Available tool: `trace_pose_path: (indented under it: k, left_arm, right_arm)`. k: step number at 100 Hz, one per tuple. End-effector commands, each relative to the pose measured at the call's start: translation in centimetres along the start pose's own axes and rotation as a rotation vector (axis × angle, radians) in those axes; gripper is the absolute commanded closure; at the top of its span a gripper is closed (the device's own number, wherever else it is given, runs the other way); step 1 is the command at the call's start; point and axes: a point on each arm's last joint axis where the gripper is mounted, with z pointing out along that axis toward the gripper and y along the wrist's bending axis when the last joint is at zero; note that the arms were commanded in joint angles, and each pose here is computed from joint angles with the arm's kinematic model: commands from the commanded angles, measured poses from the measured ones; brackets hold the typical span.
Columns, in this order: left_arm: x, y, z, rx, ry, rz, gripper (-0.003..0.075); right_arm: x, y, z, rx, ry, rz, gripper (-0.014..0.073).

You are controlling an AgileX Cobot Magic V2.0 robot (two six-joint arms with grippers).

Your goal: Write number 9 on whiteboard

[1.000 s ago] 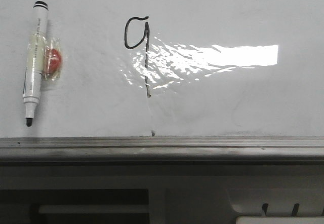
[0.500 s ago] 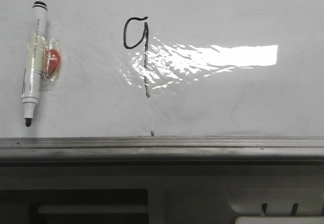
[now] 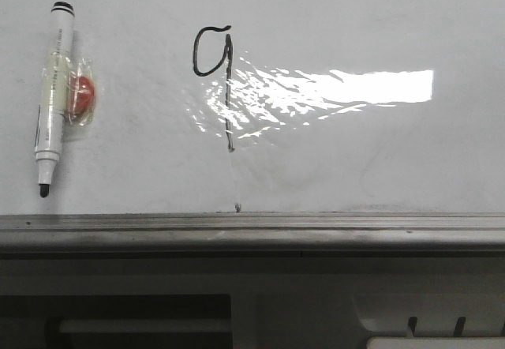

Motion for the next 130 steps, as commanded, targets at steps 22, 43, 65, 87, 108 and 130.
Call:
trace_pose_path:
  k: [22, 43, 65, 87, 108, 130]
  left_arm:
    - [0.7, 0.1, 0.2, 0.000, -0.038, -0.008, 0.0741]
    - [0.7, 0.1, 0.2, 0.000, -0.038, -0.008, 0.0741]
    - [0.7, 0.1, 0.2, 0.000, -0.038, -0.008, 0.0741]
    - [0.7, 0.1, 0.2, 0.000, -0.038, -0.008, 0.0741]
    - [0.7, 0.1, 0.2, 0.000, -0.038, -0.008, 0.0741]
    - [0.7, 0.1, 0.2, 0.000, -0.038, -0.008, 0.0740]
  right_arm:
    - [-1.5, -0.2, 0.0, 0.019, -0.093, -0.018, 0.0664]
    - [-1.5, -0.2, 0.0, 0.019, -0.093, -0.018, 0.0664]
    - [-1.5, -0.1, 0.0, 0.018, -0.092, -0.018, 0.0664]
    - [-0.5, -0.8, 0.0, 0.103, -0.176, -0.023, 0.0664]
    - [1.3, -2.4, -1.0, 0.333, -0.409, -0.126, 0.0664]
    - [1.9, -3.5, -1.3, 0.531, -0.308, -0.183, 0.0664]
